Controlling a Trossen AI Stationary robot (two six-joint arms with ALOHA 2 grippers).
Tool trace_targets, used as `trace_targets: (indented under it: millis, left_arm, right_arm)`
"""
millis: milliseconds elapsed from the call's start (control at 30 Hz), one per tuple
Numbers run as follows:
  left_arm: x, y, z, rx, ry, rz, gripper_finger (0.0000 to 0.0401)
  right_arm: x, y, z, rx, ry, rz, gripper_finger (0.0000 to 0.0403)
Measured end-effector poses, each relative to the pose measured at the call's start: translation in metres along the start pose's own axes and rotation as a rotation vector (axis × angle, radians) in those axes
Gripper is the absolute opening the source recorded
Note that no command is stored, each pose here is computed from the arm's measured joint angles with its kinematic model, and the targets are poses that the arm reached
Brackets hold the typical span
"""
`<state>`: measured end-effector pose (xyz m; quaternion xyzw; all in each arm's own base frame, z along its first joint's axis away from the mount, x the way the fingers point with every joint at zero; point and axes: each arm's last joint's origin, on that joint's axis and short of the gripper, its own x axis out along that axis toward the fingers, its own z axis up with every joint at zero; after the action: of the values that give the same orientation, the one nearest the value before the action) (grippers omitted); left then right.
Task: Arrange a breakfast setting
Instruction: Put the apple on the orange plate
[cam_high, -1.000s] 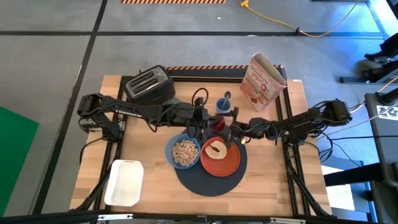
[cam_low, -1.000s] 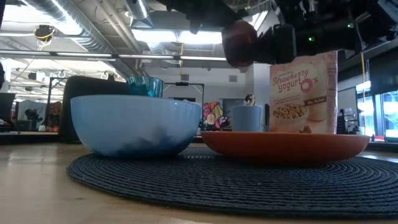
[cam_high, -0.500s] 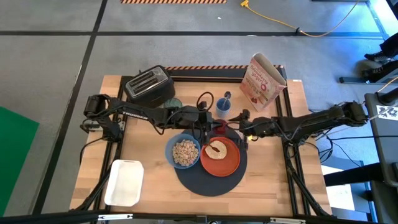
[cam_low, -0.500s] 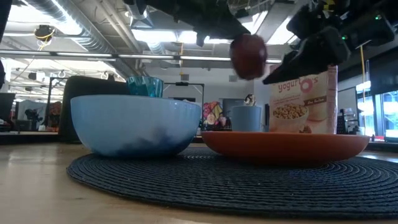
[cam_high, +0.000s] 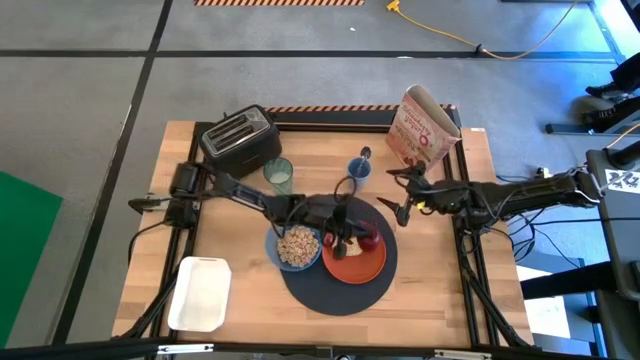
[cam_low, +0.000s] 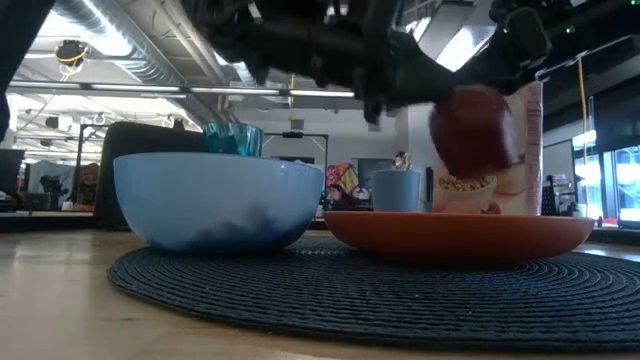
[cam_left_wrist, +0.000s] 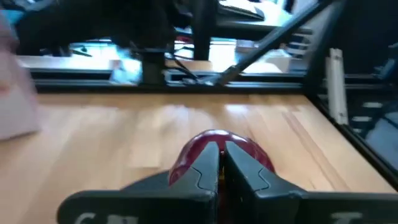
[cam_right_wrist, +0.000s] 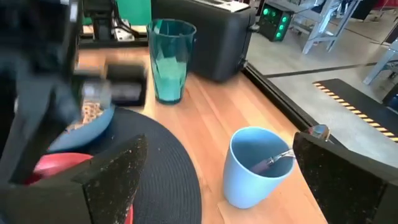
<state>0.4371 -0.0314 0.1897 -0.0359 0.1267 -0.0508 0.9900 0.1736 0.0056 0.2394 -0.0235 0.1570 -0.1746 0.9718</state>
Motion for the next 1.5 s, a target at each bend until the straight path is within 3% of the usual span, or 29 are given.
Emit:
trace_targets:
  millis: [433, 633, 1267, 1500]
  left_arm:
    - [0.024, -0.015, -0.045, 0.036, 0.023, -0.072, 0.0004]
    - [0.026, -0.016, -0.037, 0.047, -0.042, -0.097, 0.0004]
    - [0.028, -0.018, -0.041, 0.159, 0.034, -0.092, 0.0013]
    - [0.028, -0.021, -0.045, 0.194, 0.078, -0.034, 0.0046]
  right_arm:
    - [-0.001, 0.0, 0.002, 0.013, -0.024, -0.001, 0.0392]
    - [-0.001, 0.0, 0.003, 0.014, -0.025, -0.001, 0.0392]
    - [-0.001, 0.0, 0.002, 0.011, -0.02, 0.001, 0.0392]
    - [-0.001, 0.0, 0.002, 0.009, -0.015, 0.001, 0.0392]
